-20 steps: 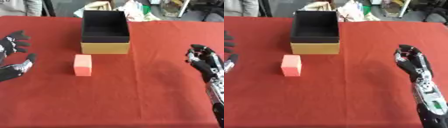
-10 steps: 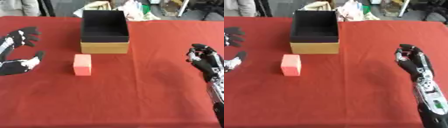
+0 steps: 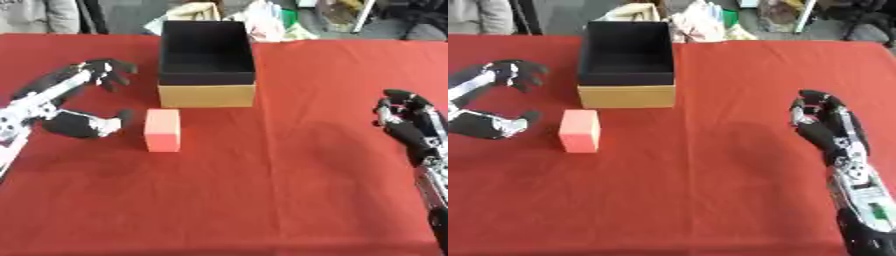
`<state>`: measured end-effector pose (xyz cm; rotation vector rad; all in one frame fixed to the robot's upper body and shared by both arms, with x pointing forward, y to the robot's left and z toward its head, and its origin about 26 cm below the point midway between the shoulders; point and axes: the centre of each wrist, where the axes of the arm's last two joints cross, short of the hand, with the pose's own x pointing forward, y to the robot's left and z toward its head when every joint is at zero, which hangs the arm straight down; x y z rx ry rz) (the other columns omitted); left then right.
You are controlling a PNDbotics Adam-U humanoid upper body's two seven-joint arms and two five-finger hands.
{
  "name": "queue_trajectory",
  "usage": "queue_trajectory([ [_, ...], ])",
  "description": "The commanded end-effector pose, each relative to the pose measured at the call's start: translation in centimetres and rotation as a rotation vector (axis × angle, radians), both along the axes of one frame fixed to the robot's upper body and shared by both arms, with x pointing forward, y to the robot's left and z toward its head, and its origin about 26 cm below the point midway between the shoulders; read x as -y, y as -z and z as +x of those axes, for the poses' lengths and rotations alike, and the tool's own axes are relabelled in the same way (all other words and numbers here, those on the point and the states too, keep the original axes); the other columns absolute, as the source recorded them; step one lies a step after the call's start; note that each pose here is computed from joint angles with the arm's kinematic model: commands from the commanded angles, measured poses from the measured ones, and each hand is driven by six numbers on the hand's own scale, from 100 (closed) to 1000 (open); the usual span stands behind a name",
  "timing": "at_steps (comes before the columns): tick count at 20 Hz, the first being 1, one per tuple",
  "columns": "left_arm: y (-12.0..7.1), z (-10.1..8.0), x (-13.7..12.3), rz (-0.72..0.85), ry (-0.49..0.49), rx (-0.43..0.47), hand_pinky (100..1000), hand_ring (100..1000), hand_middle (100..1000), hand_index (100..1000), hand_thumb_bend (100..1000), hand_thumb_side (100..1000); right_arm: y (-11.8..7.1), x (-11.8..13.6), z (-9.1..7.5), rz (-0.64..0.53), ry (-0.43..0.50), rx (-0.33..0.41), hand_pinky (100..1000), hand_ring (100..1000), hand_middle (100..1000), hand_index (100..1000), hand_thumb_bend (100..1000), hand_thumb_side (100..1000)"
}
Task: Pick up objects on the table and place them in the box.
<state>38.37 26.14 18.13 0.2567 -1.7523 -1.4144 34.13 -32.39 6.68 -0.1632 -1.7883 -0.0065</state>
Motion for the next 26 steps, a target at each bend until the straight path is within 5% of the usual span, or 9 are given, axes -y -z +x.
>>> queue_trajectory([
  [1,-0.1,0.9,1.0,0.038,0.027,-0.007,775,849,893,958,269,292,-1.2,0.3,0.3,-0.019,-0.007,0.033,514,617,577,709,100,100],
  [15,1.3,2.6,1.9,0.113,0.117,-0.141,773,850,902,972,269,375,-1.2,0.2,0.3,-0.016,-0.010,0.034,514,616,577,709,100,100],
  [26,2.1,2.7,2.8,0.167,0.038,-0.059,781,840,874,953,270,219,-1.2,0.2,0.3,-0.015,-0.009,0.033,514,616,576,708,100,100],
])
